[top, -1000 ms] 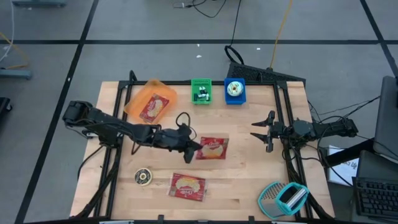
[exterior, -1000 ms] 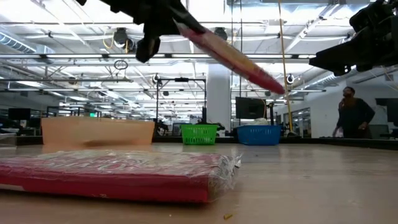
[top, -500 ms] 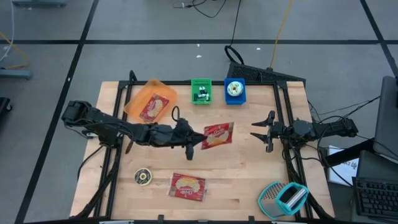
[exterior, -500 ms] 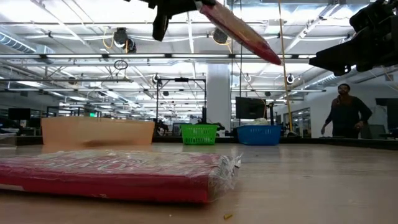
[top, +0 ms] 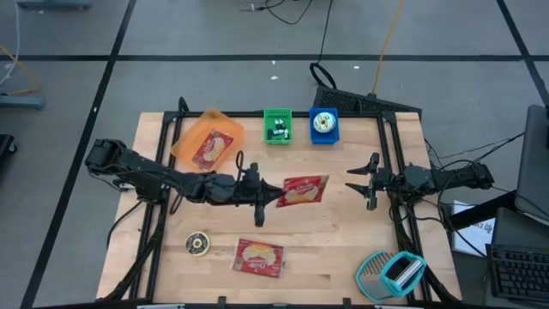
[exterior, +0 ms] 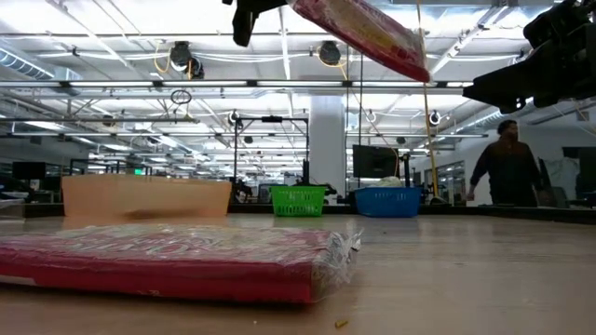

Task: Pick & Place Food Item
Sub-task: Put the red popcorn bag into the orange bin

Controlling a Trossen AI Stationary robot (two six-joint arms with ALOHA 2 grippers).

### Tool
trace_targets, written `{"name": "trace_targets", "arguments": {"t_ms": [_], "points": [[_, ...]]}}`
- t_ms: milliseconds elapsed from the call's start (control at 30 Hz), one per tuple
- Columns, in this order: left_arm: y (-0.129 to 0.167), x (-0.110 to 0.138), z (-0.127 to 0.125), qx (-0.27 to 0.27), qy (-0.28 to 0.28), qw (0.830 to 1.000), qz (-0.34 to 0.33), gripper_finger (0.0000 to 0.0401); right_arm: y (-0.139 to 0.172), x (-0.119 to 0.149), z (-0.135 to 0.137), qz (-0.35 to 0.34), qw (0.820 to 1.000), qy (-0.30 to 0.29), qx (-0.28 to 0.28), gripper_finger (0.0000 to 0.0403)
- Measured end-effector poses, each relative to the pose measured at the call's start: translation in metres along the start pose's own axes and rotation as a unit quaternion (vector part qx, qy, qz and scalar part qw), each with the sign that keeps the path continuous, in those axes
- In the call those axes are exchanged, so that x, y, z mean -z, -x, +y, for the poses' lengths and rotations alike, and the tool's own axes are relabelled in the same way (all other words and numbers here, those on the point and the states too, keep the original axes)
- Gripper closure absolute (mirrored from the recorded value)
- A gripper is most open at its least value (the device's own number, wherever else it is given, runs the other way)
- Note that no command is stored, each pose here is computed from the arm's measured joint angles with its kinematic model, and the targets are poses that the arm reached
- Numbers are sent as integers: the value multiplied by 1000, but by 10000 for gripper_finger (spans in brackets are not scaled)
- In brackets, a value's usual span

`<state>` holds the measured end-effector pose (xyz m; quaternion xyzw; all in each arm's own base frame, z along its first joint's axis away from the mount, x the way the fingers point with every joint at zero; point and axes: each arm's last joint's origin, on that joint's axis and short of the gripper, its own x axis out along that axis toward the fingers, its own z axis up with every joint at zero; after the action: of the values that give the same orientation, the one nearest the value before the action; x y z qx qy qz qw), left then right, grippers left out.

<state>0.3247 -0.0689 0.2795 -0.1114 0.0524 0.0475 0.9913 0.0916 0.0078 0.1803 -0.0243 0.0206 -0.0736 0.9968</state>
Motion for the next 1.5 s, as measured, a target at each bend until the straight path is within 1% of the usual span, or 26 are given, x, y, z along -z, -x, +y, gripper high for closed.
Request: {"name": "trace_targets", "arguments": {"t_ms": [233, 367, 500, 767, 933, 1100, 1233, 1367, 1500], "points": [[2, -2, -5, -6, -16, 1000, -21, 398, 0, 0, 0, 0, 1000, 0, 0, 216], [5, -5, -5, -28, -15, 999, -27, 398, 0, 0, 0, 0, 1000, 0, 0, 216], [10, -10, -1, -70, -2, 997, -31, 397, 0, 0, 0, 0, 1000, 0, 0, 216], [25, -20, 4, -137, -13, 990, -34, 399, 0, 0, 0, 0, 1000, 0, 0, 216], [34, -25, 9, -182, -19, 983, -29, 399, 0, 0, 0, 0, 1000, 0, 0, 216], [40, -23, 13, -219, -13, 975, -14, 399, 0, 0, 0, 0, 1000, 0, 0, 216], [42, -18, 17, -262, -17, 965, -2, 399, 0, 0, 0, 0, 1000, 0, 0, 216], [47, -17, 20, -294, -5, 956, 0, 399, 0, 0, 0, 0, 1000, 0, 0, 216], [53, -14, 24, -329, -5, 944, 11, 399, 0, 0, 0, 0, 1000, 0, 0, 216]]}}
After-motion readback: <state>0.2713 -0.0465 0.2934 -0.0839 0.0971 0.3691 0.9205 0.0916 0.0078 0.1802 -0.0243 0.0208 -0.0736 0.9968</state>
